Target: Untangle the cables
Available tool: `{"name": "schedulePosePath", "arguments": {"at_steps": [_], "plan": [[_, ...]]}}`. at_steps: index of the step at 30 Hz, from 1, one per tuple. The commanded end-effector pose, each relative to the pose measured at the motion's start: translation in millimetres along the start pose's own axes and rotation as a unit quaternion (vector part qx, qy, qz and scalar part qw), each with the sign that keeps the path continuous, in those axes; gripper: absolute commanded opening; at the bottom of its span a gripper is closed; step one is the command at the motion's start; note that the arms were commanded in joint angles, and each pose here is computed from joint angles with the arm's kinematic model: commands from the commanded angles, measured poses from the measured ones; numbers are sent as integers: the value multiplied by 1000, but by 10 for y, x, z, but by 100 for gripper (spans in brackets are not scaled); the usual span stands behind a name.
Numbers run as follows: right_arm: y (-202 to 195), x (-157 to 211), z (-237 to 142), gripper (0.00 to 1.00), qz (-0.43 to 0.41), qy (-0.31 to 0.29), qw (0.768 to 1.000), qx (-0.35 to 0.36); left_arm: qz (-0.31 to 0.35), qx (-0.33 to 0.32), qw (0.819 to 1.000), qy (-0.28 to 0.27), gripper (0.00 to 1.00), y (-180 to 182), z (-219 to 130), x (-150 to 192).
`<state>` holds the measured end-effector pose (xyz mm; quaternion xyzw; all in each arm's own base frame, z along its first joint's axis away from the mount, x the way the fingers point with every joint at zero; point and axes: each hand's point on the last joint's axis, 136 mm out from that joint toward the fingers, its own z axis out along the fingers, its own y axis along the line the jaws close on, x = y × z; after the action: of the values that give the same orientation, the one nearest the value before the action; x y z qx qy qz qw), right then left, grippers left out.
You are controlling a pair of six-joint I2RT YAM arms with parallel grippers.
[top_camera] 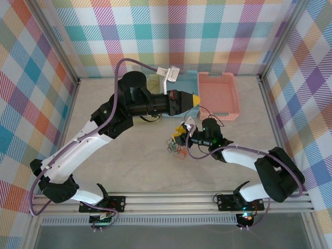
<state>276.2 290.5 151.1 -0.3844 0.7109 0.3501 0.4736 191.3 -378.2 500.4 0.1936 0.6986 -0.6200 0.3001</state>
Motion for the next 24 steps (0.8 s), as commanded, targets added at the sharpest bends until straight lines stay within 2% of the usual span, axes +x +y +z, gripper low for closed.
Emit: {"name": "schedulePosePath", "arguments": {"at_steps": [1, 15, 24], "plan": [[-50, 14, 37, 38, 5, 15, 1000, 11, 8, 23, 1000, 9, 0, -163, -5, 29], [-123, 31, 30, 34, 10, 21, 999, 34, -1, 38, 999, 21, 0, -290, -43, 172], [-138, 46, 34, 33, 13, 25, 999, 37, 2, 42, 999, 7, 0, -369, -174, 197]]}}
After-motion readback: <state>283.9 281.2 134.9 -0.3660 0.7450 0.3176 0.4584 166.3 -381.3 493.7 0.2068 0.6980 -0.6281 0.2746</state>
